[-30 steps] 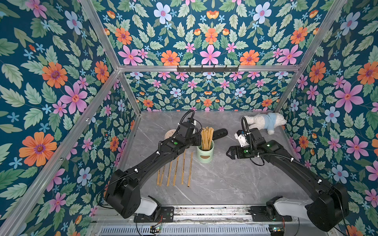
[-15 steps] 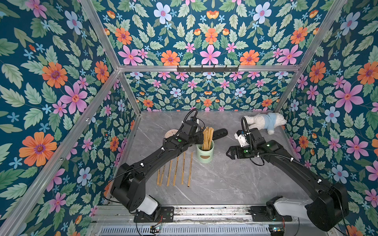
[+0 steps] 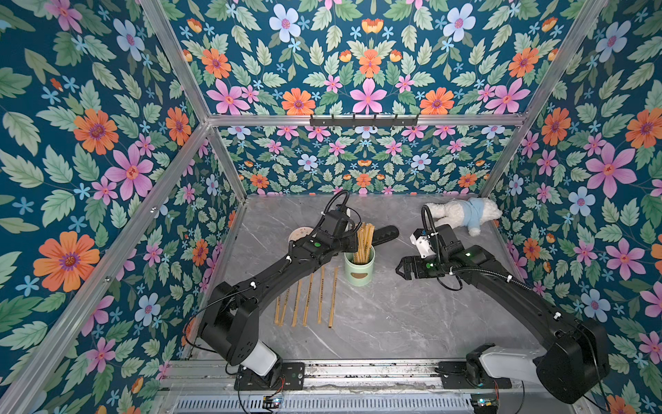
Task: Take the straws out of the storage container
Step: Pick up the straw from the container, then place the straw at the center of the board.
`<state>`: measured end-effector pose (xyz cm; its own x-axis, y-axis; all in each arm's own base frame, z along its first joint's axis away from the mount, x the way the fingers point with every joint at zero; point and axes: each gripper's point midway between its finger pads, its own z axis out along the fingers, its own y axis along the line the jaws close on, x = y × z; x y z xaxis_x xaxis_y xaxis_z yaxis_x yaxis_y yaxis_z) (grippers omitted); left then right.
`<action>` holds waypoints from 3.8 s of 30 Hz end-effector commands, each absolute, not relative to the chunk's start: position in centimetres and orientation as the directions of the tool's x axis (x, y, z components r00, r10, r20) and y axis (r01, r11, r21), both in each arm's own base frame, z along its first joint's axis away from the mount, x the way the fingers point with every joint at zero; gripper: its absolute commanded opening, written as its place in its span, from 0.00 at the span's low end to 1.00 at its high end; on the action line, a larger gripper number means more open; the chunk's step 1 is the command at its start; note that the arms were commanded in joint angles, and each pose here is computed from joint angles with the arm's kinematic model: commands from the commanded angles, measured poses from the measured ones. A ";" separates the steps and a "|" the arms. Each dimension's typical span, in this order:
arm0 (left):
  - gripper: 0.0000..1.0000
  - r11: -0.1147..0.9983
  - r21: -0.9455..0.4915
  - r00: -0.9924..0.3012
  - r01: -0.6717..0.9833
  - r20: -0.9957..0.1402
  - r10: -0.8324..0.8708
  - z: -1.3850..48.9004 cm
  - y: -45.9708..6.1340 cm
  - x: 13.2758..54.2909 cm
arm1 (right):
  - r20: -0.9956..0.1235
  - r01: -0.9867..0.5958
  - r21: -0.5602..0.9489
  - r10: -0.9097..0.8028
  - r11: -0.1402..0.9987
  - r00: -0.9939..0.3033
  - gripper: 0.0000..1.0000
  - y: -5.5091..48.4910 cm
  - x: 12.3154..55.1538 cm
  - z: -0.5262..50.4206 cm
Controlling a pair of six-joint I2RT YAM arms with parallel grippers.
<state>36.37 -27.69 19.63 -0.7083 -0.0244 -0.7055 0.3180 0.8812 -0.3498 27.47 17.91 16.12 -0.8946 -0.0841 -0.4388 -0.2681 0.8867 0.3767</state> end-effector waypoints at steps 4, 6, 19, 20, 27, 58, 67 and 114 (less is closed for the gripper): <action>0.16 0.882 -0.342 -0.698 0.323 -0.716 -0.022 20.0 -27.7 36.6 | -0.434 -0.265 0.381 -0.082 0.886 -0.897 0.99 18.0 27.4 16.0; 0.16 0.882 -0.342 -0.698 0.324 -0.716 -0.022 20.1 -27.7 36.6 | -0.435 -0.264 0.381 -0.081 0.886 -0.897 0.99 18.0 27.5 16.1; 0.09 0.889 -0.324 -0.693 0.323 -0.721 -0.011 20.9 -26.8 35.6 | -0.439 -0.265 0.382 -0.078 0.885 -0.895 0.99 17.9 27.3 16.2; 0.09 0.890 -0.322 -0.693 0.324 -0.721 -0.009 21.0 -26.7 35.5 | -0.441 -0.266 0.383 -0.078 0.885 -0.894 0.99 17.9 27.3 16.3; 0.09 0.902 -0.296 -0.689 0.315 -0.724 0.002 21.3 -25.7 34.6 | -0.443 -0.266 0.385 -0.076 0.884 -0.894 0.99 17.9 27.3 16.4; 0.08 0.942 -0.195 -0.545 0.272 -0.839 -0.017 31.6 -21.9 34.3 | -0.450 -0.272 0.391 -0.076 0.879 -0.890 0.99 18.0 27.3 16.5; 0.08 0.964 -0.149 -0.461 0.221 -0.887 -0.031 37.2 -19.1 33.3 | -0.452 -0.278 0.399 -0.076 0.874 -0.889 0.99 18.2 27.2 16.6; 0.08 0.871 0.470 -0.979 -0.146 -0.193 -0.059 13.8 0.4 36.7 | -0.461 -0.288 0.397 -0.082 0.872 -0.883 0.99 18.1 27.0 16.6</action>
<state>36.95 0.23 14.41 -0.9733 -0.0593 -0.2216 -0.1592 0.8700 0.4667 26.82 18.02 16.43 -0.8882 -0.0832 -0.4519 -0.2838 0.8728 0.3971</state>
